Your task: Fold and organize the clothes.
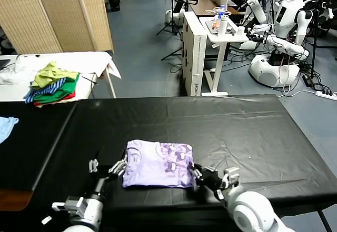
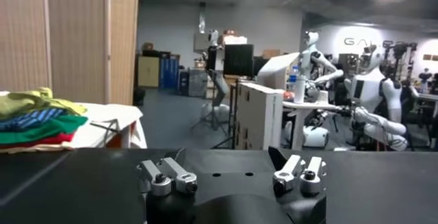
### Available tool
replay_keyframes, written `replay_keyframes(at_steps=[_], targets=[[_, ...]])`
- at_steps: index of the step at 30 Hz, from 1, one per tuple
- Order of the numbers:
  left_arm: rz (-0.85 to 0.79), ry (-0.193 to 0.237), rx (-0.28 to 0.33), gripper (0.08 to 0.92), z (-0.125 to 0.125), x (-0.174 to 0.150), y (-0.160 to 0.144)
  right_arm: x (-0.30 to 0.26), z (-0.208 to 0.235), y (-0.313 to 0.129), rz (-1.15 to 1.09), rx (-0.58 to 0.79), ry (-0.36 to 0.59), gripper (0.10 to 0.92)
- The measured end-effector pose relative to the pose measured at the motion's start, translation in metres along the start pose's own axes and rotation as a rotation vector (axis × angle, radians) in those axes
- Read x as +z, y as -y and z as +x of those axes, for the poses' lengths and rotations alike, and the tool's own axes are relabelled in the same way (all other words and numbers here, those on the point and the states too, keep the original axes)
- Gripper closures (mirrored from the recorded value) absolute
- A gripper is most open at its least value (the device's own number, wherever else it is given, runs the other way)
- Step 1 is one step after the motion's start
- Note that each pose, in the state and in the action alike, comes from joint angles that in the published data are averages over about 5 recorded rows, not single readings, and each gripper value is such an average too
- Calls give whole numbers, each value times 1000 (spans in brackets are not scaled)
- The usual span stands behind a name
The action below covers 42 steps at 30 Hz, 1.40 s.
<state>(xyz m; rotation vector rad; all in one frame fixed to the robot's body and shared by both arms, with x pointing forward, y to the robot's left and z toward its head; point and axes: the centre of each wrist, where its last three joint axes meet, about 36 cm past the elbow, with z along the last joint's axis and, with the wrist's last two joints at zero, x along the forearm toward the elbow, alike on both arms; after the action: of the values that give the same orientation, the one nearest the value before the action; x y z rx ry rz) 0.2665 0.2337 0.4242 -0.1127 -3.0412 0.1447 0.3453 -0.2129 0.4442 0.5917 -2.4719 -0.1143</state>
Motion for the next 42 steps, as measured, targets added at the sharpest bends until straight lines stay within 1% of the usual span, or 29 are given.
replay_keyframes(at_steps=[2,3,4,5,6,8,10,13,19,24,27,31,35,42], targets=[[5,2,0,92,1,2,-1,-3,7,4,13,10,4,560],[5,9,-1,92,2,3,-1,-5,11,6,20,14,8,484],[2,16,-3,92,3,4,-2,-7,15,8,27,19,12,427],[-1,22,-5,92,4,5,-3,-8,18,9,32,24,19,389],[-3,24,-7,92,6,7,-3,-10,22,10,38,29,27,316],[-7,11,-15,92,9,8,-3,-12,29,13,51,44,55,223],[-10,-17,-22,92,14,8,-3,-13,36,14,64,62,90,139],[-17,-53,-28,92,23,6,-1,-11,45,17,85,102,144,118],[-13,-106,-53,92,48,2,1,15,63,19,115,176,256,115],[-9,-137,-68,92,66,-2,1,32,84,16,141,211,324,115],[-3,-154,-68,92,75,-6,-1,39,97,14,151,236,346,115],[0,-175,-70,92,85,-13,-2,49,115,10,145,269,337,115],[-3,-192,-74,92,93,-18,-2,60,133,3,126,297,295,115],[-12,-204,-75,92,96,-20,-3,73,152,-11,92,317,220,115]])
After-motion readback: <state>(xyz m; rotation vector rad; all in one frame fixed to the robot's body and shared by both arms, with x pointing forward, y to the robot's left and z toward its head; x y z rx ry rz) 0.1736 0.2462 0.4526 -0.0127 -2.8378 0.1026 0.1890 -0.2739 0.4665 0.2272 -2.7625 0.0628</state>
